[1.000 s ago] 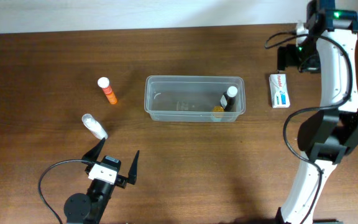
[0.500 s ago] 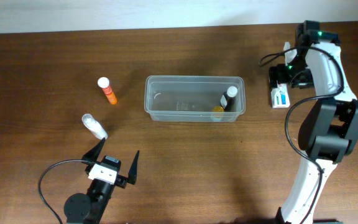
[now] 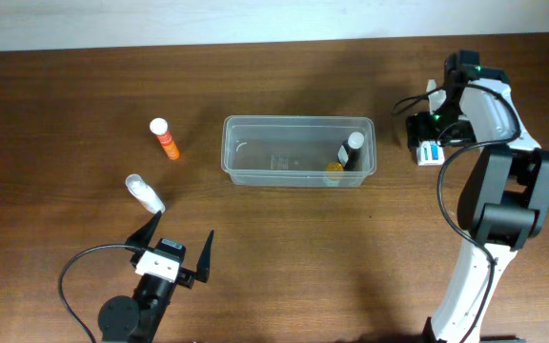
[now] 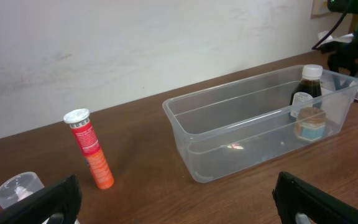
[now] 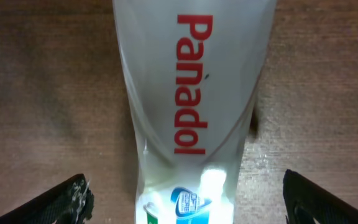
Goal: Pack container
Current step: 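Move the right gripper over the white Panadol box, then lower the right gripper and grasp the Panadol box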
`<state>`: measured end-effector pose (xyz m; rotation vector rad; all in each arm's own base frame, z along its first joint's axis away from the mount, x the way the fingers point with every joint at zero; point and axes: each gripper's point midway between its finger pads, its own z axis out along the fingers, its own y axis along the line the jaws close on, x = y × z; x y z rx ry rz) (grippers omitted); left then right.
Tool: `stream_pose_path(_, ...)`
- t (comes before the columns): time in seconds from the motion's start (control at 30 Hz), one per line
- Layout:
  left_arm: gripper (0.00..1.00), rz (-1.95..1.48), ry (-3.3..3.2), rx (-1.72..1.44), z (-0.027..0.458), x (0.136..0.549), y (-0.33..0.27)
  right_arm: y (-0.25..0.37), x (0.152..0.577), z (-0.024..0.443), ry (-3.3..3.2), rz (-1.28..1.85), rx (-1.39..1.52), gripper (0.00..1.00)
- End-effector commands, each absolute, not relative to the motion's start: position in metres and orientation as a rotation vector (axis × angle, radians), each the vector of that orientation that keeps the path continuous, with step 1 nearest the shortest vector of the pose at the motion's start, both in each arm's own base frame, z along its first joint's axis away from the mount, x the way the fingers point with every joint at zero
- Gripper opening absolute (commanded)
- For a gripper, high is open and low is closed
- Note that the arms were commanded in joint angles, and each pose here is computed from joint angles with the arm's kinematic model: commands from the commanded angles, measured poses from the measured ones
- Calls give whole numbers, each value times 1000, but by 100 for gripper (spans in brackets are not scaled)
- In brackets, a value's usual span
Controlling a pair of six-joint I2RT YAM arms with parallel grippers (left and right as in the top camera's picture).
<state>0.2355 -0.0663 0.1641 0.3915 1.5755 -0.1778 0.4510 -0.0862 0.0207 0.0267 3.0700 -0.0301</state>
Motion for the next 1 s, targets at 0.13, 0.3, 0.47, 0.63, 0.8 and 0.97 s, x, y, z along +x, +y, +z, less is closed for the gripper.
stream_pose_path(0.13,99,-167,1575,400,163,235,-66,-85,453,9,3065,-43,2,91)
stream_pose_path(0.3,99,-167,1575,400,163,235,-66,-84,453,-1,3056,-45,0,90)
stream_pose_path(0.47,99,-167,1575,400,163,235,-66,-84,452,-8,3053,-48,-1,90)
stream_pose_path(0.63,99,-167,1575,400,163,235,-66,-85,455,-7,3038,-51,0,86)
stream_pose_path(0.8,99,-167,1575,400,163,235,-66,-85,456,-7,3033,-53,0,65)
stream_pose_path(0.97,99,-167,1575,400,163,235,-66,-85,457,-7,3029,-55,1,57)
